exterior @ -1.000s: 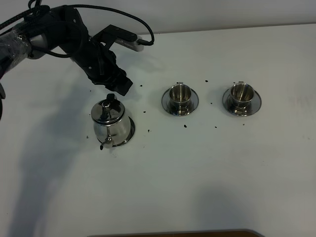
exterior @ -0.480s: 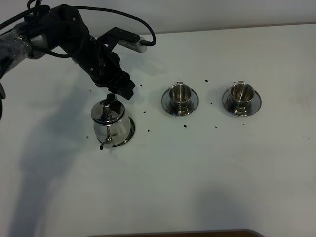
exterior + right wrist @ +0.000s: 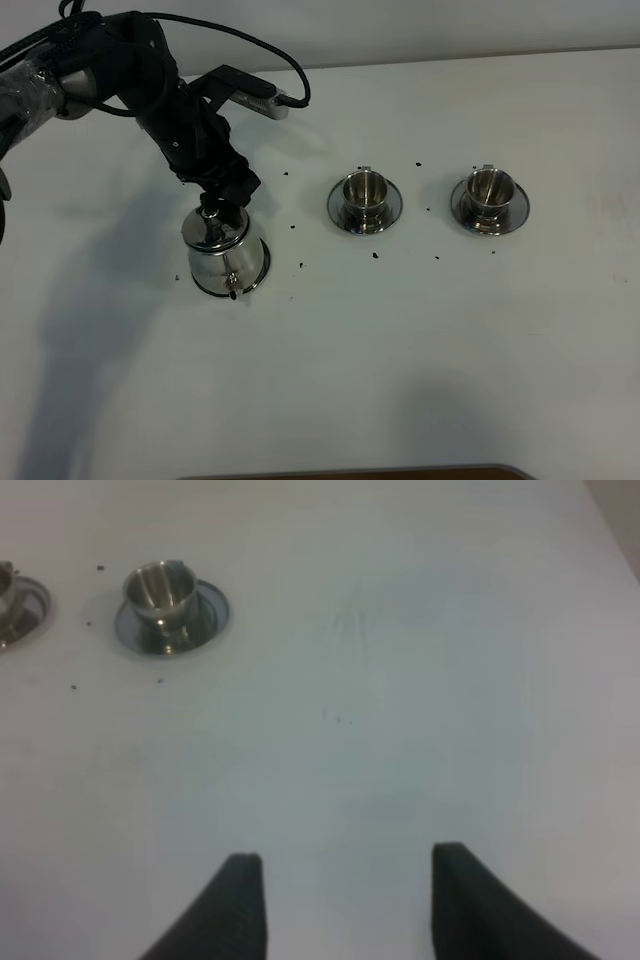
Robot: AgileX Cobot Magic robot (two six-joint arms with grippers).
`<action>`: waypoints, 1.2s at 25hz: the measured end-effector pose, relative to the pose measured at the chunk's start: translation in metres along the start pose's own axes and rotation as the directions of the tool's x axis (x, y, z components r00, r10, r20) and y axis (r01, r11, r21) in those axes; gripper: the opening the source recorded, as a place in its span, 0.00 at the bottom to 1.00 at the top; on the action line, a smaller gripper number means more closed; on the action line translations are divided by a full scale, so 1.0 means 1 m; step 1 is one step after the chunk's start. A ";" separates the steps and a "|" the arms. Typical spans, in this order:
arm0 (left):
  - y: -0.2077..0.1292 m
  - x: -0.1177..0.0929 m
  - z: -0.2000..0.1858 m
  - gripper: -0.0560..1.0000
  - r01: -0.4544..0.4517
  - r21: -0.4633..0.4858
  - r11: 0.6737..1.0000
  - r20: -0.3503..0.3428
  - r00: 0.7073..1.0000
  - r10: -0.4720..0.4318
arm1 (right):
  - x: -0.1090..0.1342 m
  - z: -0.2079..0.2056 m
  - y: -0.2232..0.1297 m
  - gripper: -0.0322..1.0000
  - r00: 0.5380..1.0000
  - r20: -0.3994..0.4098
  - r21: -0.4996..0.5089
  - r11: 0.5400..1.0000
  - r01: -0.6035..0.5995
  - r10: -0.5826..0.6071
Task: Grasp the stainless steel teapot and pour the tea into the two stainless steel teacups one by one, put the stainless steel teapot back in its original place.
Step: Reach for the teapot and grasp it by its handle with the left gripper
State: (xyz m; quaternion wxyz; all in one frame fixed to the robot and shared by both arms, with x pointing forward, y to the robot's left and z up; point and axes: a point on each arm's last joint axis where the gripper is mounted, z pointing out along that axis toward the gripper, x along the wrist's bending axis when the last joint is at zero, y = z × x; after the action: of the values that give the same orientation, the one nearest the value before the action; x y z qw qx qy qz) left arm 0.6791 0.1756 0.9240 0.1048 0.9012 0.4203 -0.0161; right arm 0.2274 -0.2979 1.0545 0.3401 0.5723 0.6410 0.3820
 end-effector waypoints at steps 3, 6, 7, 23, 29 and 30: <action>-0.002 0.003 0.000 0.49 0.016 0.021 1.000 -0.032 0.999 -0.016 | 0.000 0.000 0.000 0.40 1.000 0.000 0.000 1.000 0.000 0.000; -0.004 0.005 0.000 0.49 0.035 0.041 0.999 -0.060 0.998 -0.032 | 0.000 0.000 0.000 0.40 1.000 0.000 0.000 1.000 0.000 0.000; -0.004 0.006 0.000 0.49 0.043 0.045 0.998 -0.065 0.997 -0.040 | 0.000 0.000 0.000 0.40 1.000 0.000 0.000 1.000 0.000 0.000; -0.019 0.010 -0.003 0.49 0.233 0.181 0.956 -0.154 0.966 -0.206 | 0.000 0.000 0.000 0.40 1.000 0.000 0.000 1.000 0.000 0.000; -0.026 0.012 -0.005 0.49 0.317 0.239 0.918 -0.213 0.939 -0.269 | 0.000 0.000 0.000 0.40 1.000 0.000 0.000 1.000 0.000 0.000; -0.027 0.012 -0.006 0.49 0.330 0.246 0.911 -0.223 0.934 -0.278 | 0.000 0.000 0.000 0.40 1.000 0.000 0.000 1.000 0.000 0.000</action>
State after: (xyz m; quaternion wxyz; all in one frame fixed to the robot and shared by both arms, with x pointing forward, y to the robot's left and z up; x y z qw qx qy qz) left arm 0.6659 0.2031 0.9232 -0.0664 0.8277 0.5572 -0.0085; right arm 0.2274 -0.2979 1.0545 0.3401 0.5723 0.6410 0.3820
